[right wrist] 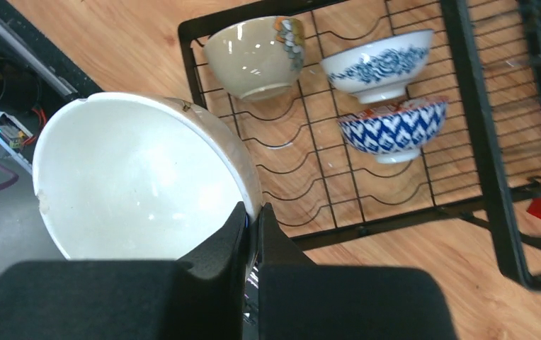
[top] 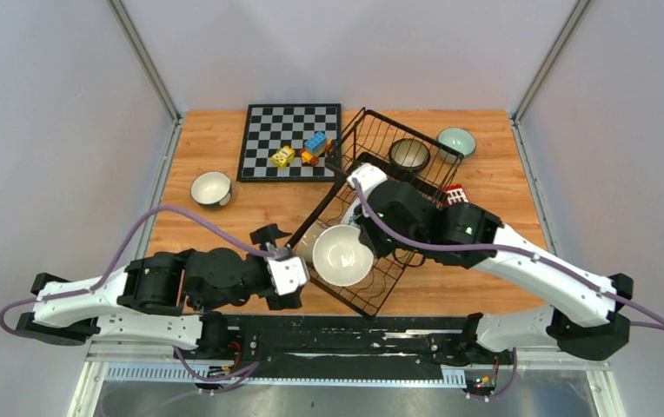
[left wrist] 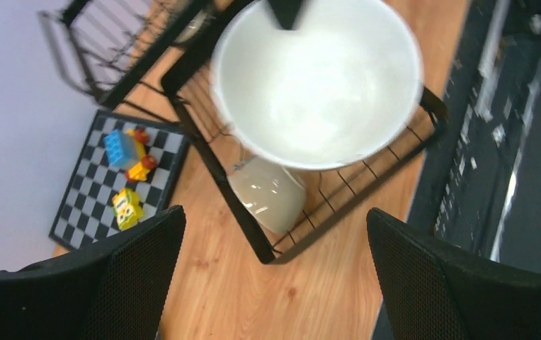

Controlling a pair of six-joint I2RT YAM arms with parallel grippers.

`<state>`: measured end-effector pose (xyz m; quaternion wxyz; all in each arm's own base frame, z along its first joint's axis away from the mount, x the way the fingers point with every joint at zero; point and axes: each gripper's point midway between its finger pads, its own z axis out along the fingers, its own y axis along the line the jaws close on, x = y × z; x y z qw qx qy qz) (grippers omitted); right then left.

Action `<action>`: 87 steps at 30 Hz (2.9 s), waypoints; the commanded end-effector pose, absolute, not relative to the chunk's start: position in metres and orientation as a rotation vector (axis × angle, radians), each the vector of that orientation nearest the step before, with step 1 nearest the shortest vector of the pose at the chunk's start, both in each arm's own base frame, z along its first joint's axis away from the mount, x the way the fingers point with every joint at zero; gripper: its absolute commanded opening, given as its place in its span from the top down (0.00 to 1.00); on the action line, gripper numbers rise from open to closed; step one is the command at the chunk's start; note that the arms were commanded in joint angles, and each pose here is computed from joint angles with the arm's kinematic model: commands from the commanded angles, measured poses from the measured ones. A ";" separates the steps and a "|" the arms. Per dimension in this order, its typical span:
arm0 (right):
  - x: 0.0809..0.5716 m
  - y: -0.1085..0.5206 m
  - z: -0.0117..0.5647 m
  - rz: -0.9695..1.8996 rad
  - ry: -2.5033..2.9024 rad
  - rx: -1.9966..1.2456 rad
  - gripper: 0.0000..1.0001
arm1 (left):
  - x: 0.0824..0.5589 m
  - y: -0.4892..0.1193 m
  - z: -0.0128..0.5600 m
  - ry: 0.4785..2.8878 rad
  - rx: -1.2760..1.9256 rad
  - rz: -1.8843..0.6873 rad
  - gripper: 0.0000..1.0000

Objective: Unload the bowls from the dish rack
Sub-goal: Place the bowl at the center of the board.

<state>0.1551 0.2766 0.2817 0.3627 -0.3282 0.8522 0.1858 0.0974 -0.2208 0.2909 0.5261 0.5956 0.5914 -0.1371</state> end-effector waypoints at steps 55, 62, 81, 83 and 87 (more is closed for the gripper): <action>0.194 0.302 0.273 0.494 2.209 -0.425 1.00 | 0.170 -0.223 0.235 2.081 -0.372 -0.423 0.65; 0.193 0.303 0.275 0.507 2.208 -0.422 1.00 | 0.169 -0.223 0.225 2.105 -0.374 -0.421 0.80; 0.188 0.313 0.275 0.559 2.210 -0.469 1.00 | 0.170 -0.227 0.224 2.110 -0.355 -0.454 1.00; 0.187 0.314 0.276 0.573 2.205 -0.486 0.99 | 0.170 -0.226 0.225 2.102 -0.346 -0.460 1.00; 0.177 0.326 0.284 0.651 2.185 -0.602 0.49 | 0.176 -0.219 0.237 2.055 -0.315 -0.465 1.00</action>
